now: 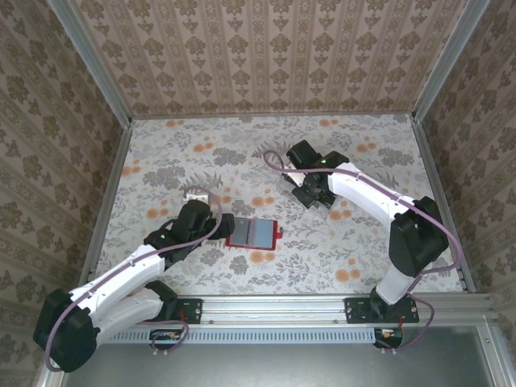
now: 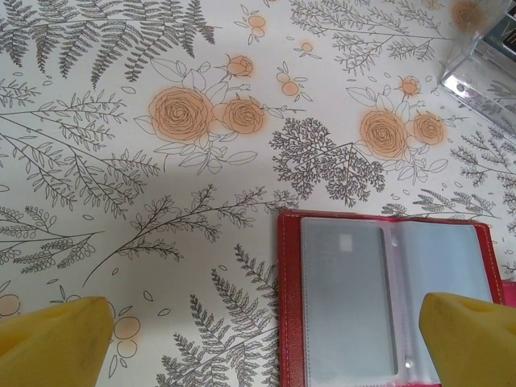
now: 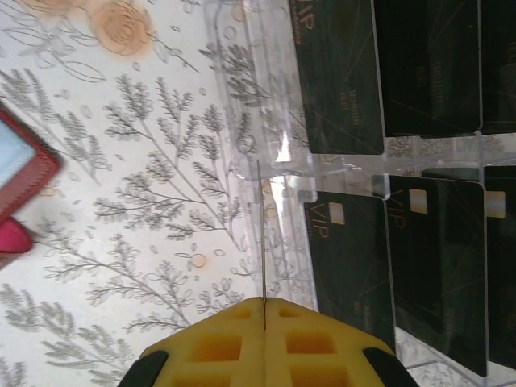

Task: Put the credit cards into the card holder
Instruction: Pick up the credit card from the storage box, then rotate the credit card in the card slot.

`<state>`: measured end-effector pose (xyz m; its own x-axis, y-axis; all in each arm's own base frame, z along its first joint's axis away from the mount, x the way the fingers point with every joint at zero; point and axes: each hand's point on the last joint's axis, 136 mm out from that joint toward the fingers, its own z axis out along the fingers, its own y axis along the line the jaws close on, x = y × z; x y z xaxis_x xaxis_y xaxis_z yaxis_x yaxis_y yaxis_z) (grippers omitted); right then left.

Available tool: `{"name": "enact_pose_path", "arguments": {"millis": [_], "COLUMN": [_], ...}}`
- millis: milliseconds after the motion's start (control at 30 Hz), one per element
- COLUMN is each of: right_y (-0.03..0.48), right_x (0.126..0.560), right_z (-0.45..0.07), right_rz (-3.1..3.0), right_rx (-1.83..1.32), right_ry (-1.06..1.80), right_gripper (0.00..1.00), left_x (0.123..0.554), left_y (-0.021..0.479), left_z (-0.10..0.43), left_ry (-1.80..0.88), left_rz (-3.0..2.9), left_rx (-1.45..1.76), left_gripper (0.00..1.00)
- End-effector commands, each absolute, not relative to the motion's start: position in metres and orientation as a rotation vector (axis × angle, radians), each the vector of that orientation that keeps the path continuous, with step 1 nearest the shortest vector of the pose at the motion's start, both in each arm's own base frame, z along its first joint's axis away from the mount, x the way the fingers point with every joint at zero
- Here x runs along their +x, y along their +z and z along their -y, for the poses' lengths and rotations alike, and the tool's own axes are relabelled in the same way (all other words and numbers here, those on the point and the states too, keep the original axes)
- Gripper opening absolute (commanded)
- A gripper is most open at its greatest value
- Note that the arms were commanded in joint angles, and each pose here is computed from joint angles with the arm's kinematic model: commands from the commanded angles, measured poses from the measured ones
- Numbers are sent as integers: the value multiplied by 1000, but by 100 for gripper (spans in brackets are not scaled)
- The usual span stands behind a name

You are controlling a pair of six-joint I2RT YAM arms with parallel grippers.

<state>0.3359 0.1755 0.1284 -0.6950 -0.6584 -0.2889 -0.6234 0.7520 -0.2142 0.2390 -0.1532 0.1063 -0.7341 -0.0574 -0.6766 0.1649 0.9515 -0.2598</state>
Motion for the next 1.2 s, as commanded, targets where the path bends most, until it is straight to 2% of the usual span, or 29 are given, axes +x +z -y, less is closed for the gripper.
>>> {"name": "enact_pose_path", "arguments": {"millis": [0,300,533,767,1167], "right_y": [157,191,190,154,107], "right_x": [326,297,282,275,269], "right_z": [-196,-260,-313,-342,-330], "right_rz": [-2576,-2456,-2393,-2412,-2463], "right_rx": [-882,-616,-306,-42,113], "right_ry": [53,548,868,853,691], "right_gripper": [0,0,0,0,0], "left_x": [247,246,243,243,241], "left_y": [119,106,95,93,89], "left_z": [155,144,138,137,135], "left_ry": [-398,-343,-321,-314,-307], "left_rz": [-2327,-2351,-2367,-2372,-2379], "left_rx": [76,41,16,14,15], "left_gripper": [100,100,100,100,100]}}
